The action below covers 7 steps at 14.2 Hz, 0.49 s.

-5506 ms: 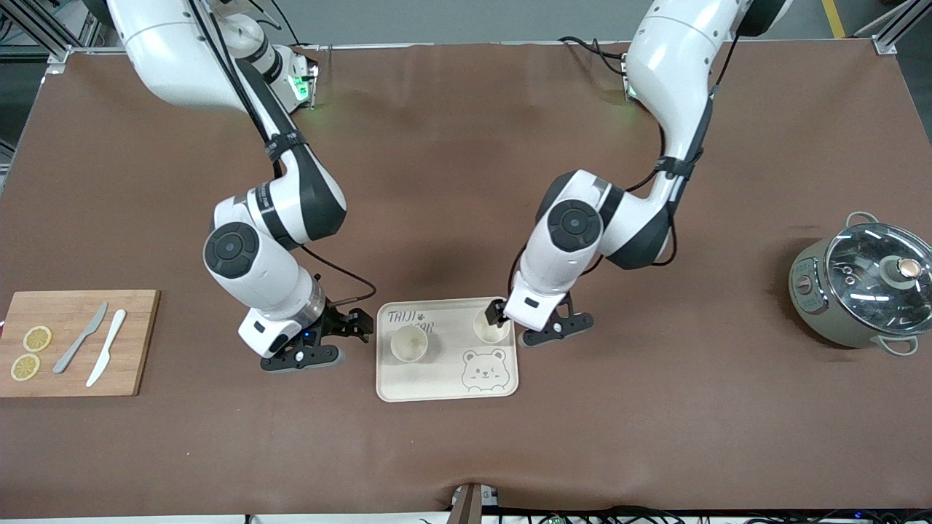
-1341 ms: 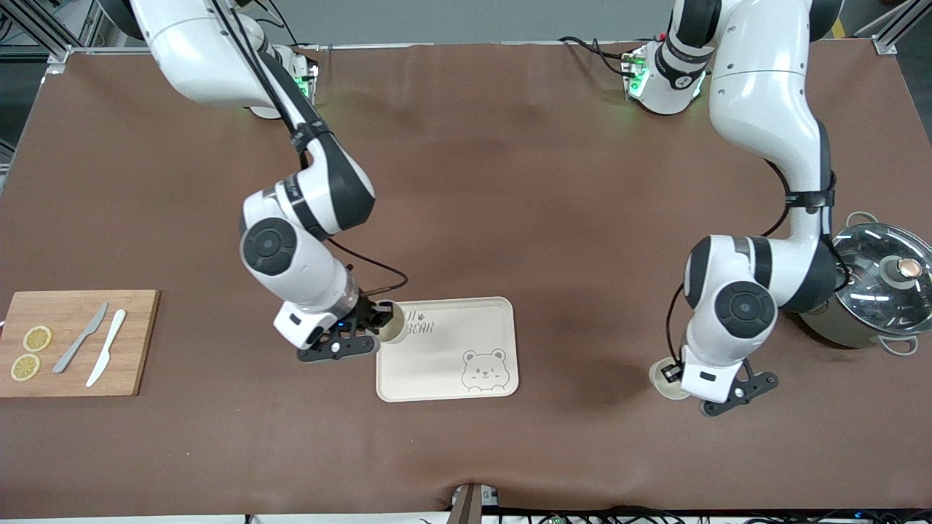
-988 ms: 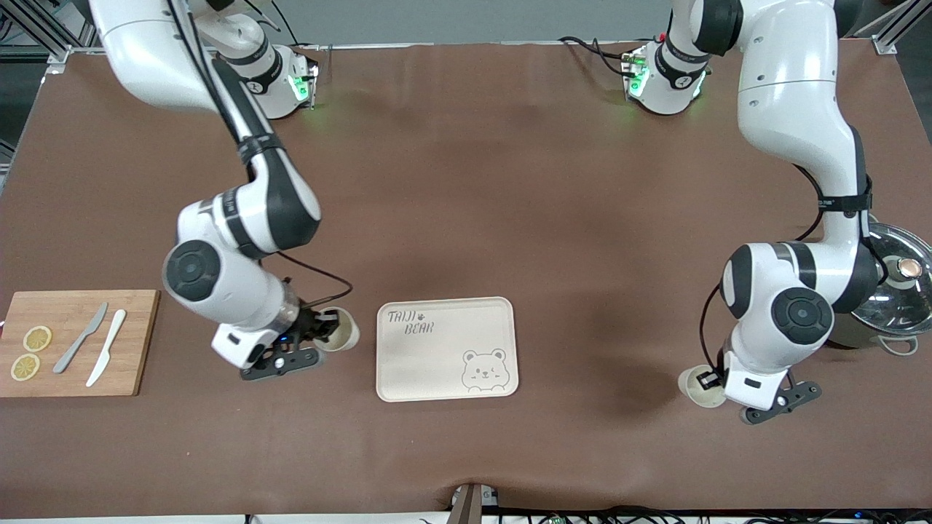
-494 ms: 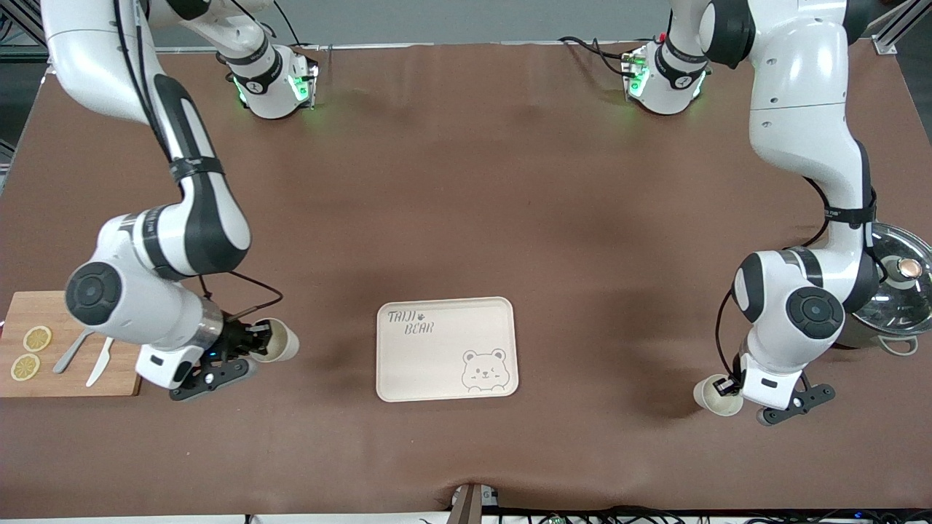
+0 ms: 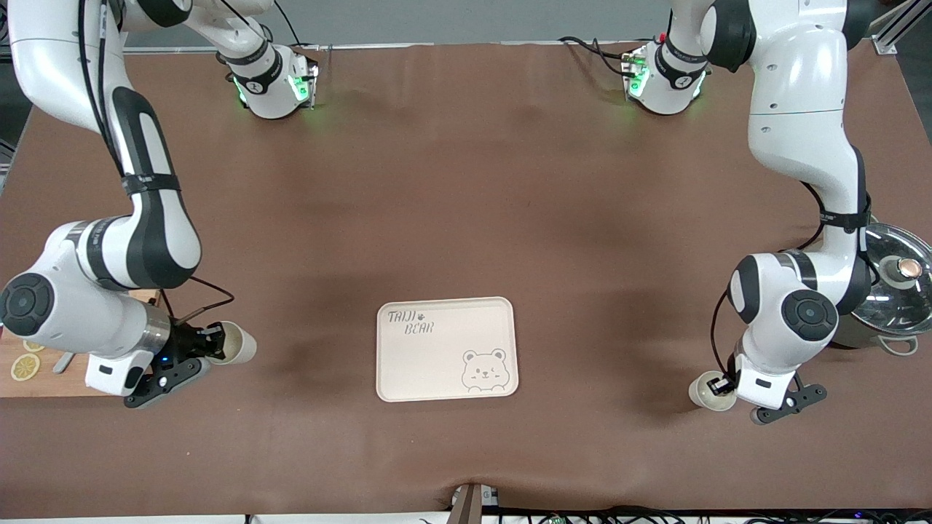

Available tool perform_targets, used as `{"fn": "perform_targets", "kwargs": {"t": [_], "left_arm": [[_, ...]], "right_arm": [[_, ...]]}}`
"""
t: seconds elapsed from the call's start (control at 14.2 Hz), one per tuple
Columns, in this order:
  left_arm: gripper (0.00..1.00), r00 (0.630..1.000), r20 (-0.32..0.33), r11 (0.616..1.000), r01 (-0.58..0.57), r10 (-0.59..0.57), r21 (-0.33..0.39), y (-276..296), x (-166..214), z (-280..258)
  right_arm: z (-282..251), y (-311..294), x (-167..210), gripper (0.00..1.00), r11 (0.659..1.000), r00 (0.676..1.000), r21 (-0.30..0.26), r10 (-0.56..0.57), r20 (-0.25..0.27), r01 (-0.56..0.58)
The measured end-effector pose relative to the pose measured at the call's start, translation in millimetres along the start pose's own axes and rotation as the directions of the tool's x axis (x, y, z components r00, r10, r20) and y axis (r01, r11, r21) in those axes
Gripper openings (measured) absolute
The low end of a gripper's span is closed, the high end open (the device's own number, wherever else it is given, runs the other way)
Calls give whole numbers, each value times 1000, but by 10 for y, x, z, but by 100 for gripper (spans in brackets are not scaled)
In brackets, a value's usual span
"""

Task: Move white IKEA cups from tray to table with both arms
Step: 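Lower the cups onto the table and open both grippers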

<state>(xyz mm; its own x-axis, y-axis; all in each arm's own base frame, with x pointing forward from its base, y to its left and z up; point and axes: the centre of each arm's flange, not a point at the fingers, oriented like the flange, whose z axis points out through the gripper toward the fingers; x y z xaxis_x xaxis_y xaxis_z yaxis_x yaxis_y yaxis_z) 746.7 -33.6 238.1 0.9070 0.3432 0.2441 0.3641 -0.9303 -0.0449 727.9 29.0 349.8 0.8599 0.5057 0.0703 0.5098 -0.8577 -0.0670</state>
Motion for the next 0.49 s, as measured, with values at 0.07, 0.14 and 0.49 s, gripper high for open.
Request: {"fn": "perform_targets", "kwargs": {"t": [0.07,0.14,0.49], "left_arm": [[48,1000,1,1000,-3,3,0,2,-4,8],[57,1000,1,1000,-4,4,0,2,-5,9],[100,1000,-5,1000,-9,9,-3,5,10,-10]], "right_arm": [[71,83,-38,4,1000,1000,-2,-18,-1,18],[152,156,-69,4,999,999,-5,-34,-5,34],[619,408,-154,4,995,995,-25,-93,-25,93]]}}
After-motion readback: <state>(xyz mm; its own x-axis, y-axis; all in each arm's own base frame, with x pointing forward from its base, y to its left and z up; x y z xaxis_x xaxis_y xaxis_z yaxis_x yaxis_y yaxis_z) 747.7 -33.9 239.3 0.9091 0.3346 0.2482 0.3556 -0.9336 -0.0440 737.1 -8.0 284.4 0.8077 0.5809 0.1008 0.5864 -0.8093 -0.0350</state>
